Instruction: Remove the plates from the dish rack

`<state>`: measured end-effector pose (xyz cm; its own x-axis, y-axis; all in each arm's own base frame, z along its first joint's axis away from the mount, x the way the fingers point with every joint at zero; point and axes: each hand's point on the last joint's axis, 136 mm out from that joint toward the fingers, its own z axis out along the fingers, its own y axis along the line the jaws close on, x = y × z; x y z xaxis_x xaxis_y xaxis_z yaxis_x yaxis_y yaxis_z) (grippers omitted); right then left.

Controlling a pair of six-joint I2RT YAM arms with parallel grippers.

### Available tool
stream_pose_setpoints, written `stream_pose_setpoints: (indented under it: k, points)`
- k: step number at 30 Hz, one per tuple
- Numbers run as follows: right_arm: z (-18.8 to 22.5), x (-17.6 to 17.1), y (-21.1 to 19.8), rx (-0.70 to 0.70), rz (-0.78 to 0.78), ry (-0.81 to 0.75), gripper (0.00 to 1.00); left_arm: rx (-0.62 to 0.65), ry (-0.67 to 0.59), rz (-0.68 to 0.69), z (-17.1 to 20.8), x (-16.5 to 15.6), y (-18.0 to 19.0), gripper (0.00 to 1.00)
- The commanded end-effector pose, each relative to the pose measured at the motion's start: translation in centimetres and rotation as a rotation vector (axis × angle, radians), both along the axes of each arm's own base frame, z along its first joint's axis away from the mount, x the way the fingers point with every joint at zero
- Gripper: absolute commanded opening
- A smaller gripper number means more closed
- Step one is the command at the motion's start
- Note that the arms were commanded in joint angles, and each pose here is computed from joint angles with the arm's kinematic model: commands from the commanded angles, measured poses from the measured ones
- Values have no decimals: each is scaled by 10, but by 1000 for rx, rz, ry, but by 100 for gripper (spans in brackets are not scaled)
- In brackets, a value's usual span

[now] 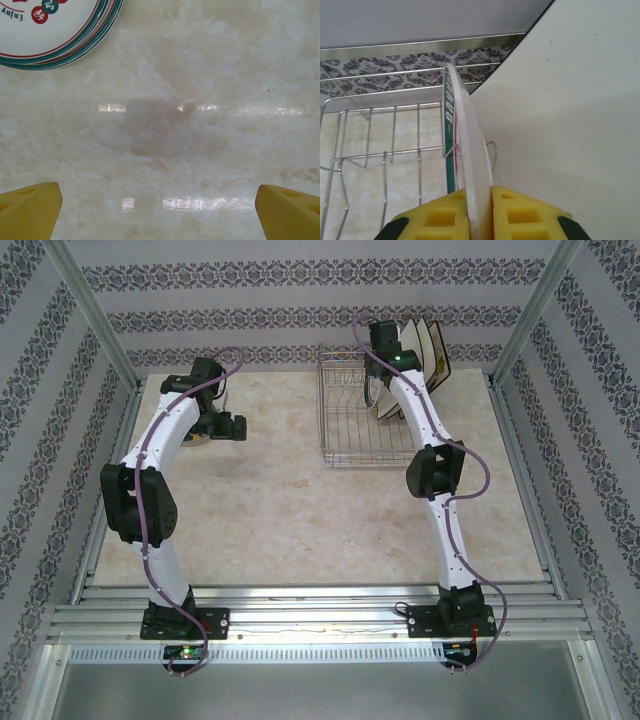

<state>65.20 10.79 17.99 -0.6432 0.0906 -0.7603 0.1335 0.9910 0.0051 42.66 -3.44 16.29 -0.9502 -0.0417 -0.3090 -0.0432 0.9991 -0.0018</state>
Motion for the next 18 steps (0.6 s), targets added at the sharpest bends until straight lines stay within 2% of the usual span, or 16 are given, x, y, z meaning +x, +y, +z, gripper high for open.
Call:
stream_pose_setpoints:
  k: [1, 4, 18]
  points:
    - [9, 3, 16, 49, 28, -34, 7, 21, 51, -14, -12, -7, 0, 100]
    - [16, 2, 16, 44, 32, -41, 0, 17, 52, -13, -13, -6, -1, 100]
    - [91, -27, 6, -25, 65, -101, 0, 34, 65, 0, -26, -1, 2, 100]
